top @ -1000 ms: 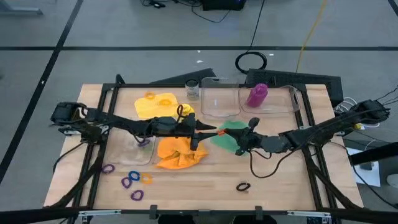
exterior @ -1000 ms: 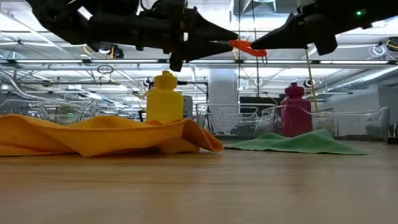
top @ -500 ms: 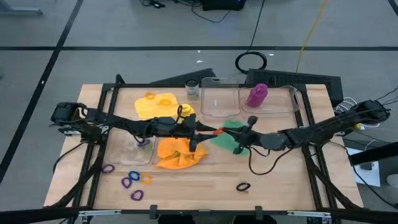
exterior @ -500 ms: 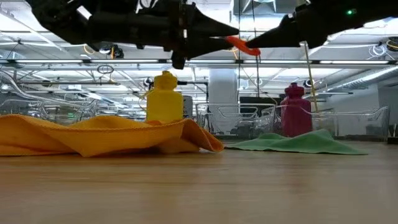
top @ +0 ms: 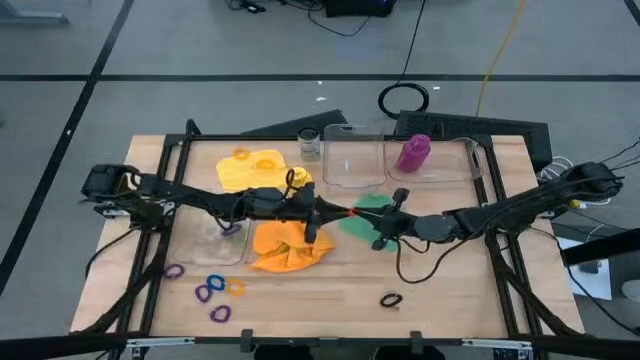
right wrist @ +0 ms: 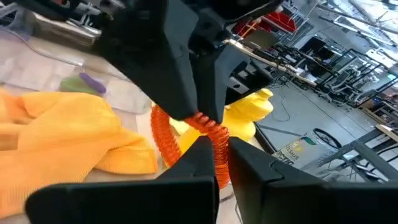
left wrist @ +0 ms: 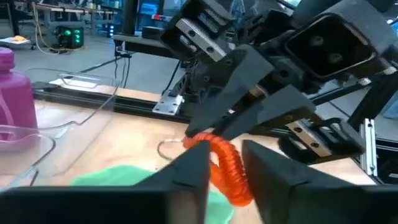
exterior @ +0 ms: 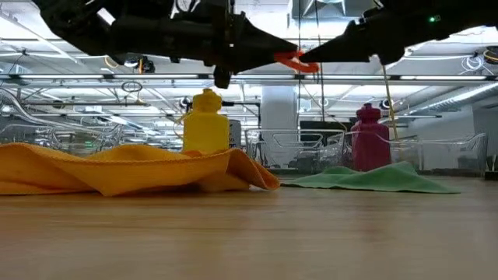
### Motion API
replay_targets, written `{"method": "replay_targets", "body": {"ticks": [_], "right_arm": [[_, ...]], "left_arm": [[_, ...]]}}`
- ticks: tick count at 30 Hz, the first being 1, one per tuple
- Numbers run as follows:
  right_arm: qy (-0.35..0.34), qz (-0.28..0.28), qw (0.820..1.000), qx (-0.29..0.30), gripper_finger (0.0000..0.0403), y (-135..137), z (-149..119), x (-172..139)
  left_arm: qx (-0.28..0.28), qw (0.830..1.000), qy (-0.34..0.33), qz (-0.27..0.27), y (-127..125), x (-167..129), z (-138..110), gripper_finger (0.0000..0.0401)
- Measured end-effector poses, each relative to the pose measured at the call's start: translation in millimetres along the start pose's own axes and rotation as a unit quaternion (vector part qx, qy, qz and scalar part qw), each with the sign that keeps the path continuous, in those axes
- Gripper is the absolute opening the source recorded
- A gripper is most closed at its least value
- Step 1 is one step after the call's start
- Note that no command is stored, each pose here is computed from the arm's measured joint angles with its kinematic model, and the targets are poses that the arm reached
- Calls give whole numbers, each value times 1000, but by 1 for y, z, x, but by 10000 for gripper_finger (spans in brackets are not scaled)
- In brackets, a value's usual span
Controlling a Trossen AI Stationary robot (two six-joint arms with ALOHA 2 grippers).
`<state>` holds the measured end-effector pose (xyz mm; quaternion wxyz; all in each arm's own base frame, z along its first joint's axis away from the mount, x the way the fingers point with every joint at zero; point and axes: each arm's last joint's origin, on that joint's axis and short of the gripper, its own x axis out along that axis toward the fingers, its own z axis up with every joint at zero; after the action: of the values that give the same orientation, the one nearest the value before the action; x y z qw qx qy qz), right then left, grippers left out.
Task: Pick & Place Sports Items
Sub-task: Put the orange spring keychain into the bottom transparent bin
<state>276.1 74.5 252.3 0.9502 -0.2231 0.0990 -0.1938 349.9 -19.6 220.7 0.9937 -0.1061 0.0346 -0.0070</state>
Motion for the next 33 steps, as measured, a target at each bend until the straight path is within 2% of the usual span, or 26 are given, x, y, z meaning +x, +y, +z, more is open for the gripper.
{"method": "replay_targets", "body": {"ticks": [4,13,19,25,33], "right_arm": [[2,0,1000,-3,0,2,-2,1],[0,-1,1000,-8,0,2,-1,1],[0,0,1000,-9,7,2,-1,1],[-4,8,999,-41,68,8,1,-5],[1,-37,997,-68,166,9,12,-24]], "left_arm": [[5,1000,10,2,0,0,-2,9],[8,999,40,10,7,0,-7,9],[11,999,45,-6,9,0,-6,9],[21,999,47,-7,9,0,-7,9],[38,998,47,0,8,-4,-1,9]]}}
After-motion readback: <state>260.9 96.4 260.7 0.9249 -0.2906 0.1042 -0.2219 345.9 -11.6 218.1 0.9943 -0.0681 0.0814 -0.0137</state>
